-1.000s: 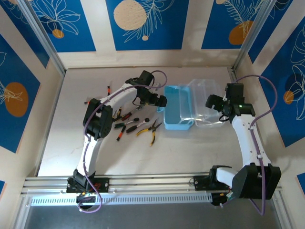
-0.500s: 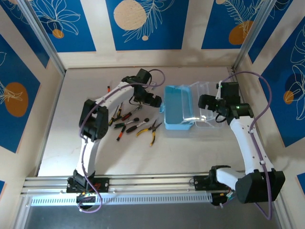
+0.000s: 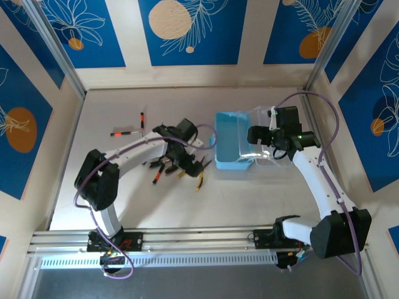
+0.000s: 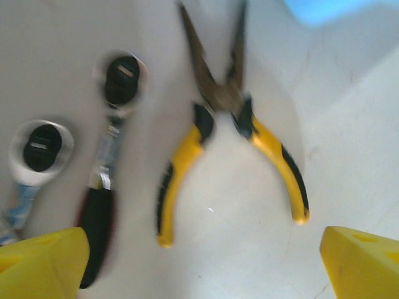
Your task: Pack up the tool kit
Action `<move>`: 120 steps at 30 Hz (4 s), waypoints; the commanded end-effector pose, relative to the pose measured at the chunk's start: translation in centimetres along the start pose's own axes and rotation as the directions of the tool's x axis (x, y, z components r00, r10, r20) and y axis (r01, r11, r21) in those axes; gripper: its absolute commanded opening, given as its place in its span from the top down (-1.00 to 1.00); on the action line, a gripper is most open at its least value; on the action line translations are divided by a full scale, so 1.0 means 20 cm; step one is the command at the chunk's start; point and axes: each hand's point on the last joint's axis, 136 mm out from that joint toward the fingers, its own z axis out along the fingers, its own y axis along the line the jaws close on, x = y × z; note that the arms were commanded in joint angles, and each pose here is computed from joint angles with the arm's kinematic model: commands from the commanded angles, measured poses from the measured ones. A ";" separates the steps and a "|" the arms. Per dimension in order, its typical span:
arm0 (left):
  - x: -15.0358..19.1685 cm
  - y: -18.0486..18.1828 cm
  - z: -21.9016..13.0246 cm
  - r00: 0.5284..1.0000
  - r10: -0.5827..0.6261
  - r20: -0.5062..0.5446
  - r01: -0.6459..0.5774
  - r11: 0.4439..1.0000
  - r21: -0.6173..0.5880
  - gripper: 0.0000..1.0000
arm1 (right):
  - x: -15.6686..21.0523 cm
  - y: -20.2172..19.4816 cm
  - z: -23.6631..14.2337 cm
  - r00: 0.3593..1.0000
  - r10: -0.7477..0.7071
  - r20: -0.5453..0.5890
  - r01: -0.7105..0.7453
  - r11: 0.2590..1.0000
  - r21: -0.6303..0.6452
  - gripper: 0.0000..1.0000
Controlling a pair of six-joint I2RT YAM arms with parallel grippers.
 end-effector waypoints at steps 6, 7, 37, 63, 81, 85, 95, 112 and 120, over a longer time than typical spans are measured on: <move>0.03 0.07 0.18 0.997 0.022 -0.071 -0.029 0.995 -0.100 -0.59 | 0.01 0.05 0.01 1.000 -0.005 -0.003 0.004 0.999 -0.034 -0.98; 0.02 0.09 0.21 0.997 0.023 -0.071 -0.031 0.993 -0.115 -0.57 | 0.02 0.04 0.01 1.000 -0.003 -0.003 0.003 0.999 -0.032 -0.98; -0.03 0.16 0.08 0.996 0.075 -0.055 -0.084 0.979 -0.187 1.00 | 0.00 0.07 -0.06 1.000 -0.019 0.021 0.020 0.998 -0.063 -0.99; -0.90 -0.21 -0.62 0.808 -0.168 0.564 -0.031 0.945 0.326 1.00 | -0.11 0.80 -0.07 0.993 -0.047 0.105 0.099 0.813 -0.574 -0.07; -0.87 -0.23 -0.58 0.808 -0.228 0.544 -0.018 0.913 0.409 0.68 | -0.11 0.78 0.00 0.997 -0.031 0.074 0.066 0.839 -0.540 1.00; -0.83 -0.14 -0.58 0.808 -0.240 0.539 0.013 0.921 0.390 -0.02 | -0.11 0.71 -0.04 0.996 -0.035 0.085 0.074 0.852 -0.518 1.00; -0.51 0.33 -0.57 0.801 -0.309 0.512 0.244 0.950 0.193 -0.87 | -0.06 0.53 -0.08 0.996 -0.088 0.008 0.081 0.881 -0.465 1.00; -0.14 0.70 -0.29 0.890 -0.352 0.291 0.419 0.883 -0.211 -0.99 | -0.04 0.55 0.43 0.979 -0.084 -0.186 0.018 0.944 -0.331 1.00; -0.11 0.70 -0.25 0.894 -0.358 0.270 0.418 0.884 -0.210 -0.99 | 0.01 0.58 0.60 0.964 -0.083 -0.252 0.008 0.958 -0.286 1.00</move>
